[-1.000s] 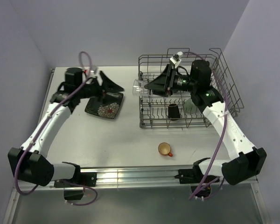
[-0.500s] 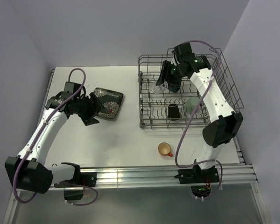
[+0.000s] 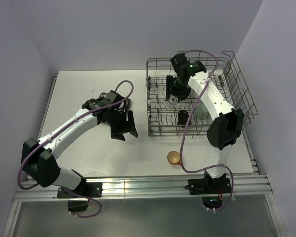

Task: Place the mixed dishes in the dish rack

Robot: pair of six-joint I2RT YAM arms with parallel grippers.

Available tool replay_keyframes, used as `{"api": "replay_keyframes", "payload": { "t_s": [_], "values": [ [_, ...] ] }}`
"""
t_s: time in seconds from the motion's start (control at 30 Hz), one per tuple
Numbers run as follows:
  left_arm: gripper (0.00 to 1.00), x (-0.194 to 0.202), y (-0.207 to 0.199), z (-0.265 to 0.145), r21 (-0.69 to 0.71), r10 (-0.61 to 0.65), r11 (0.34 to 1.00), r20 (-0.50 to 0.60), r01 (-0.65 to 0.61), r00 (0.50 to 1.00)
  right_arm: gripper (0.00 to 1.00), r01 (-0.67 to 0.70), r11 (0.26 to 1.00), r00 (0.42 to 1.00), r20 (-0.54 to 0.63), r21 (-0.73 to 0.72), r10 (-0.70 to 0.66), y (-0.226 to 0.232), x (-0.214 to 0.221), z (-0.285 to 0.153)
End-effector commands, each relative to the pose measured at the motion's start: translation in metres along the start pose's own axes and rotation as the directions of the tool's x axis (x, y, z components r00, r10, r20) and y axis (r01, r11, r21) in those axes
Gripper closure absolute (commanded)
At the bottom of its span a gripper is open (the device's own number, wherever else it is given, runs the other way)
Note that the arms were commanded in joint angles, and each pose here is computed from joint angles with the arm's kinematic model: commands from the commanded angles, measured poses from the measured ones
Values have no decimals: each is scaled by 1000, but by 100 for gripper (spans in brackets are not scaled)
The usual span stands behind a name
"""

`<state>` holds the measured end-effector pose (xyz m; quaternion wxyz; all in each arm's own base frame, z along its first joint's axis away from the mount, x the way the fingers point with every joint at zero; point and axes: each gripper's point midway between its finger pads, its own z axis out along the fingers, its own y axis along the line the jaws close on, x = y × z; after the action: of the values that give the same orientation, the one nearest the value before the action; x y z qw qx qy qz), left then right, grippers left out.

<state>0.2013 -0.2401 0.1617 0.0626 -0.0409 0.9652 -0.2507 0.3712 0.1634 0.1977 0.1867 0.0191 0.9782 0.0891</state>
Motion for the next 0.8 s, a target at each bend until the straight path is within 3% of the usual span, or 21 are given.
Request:
{"api": "replay_keyframes", "payload": {
  "t_s": [0.0,0.17,0.23,0.27,0.3,0.37,0.5,0.63,0.77],
  "values": [
    [29,-3,-23,-6,58,91,994,8,-91,996,100,35,997,999,24,67,-37,-4,-9,17],
    [29,3,-34,-3,65,131,989,-12,-130,991,100,75,985,997,13,153,-78,-5,-6,40],
    [29,8,-38,2,65,159,986,-31,-157,987,89,83,984,996,11,158,-86,-4,-5,48],
    [29,8,-43,1,73,170,983,-32,-168,985,75,87,984,996,4,157,-88,-4,-4,52],
    [29,14,-46,7,69,191,980,-54,-188,980,43,91,984,996,4,154,-93,-3,-5,54],
    [29,20,-55,11,62,243,969,-61,-239,968,3,97,983,995,13,153,-100,0,-5,51],
    [30,27,-70,35,52,308,951,-97,-304,946,0,69,988,993,89,139,-82,-1,-9,17],
    [32,32,-80,60,57,339,941,-133,-334,932,0,46,987,979,189,152,-75,-14,-3,-46],
    [34,42,-98,81,68,383,924,-158,-377,910,0,-29,994,929,370,105,-12,-37,18,-134]
  ]
}}
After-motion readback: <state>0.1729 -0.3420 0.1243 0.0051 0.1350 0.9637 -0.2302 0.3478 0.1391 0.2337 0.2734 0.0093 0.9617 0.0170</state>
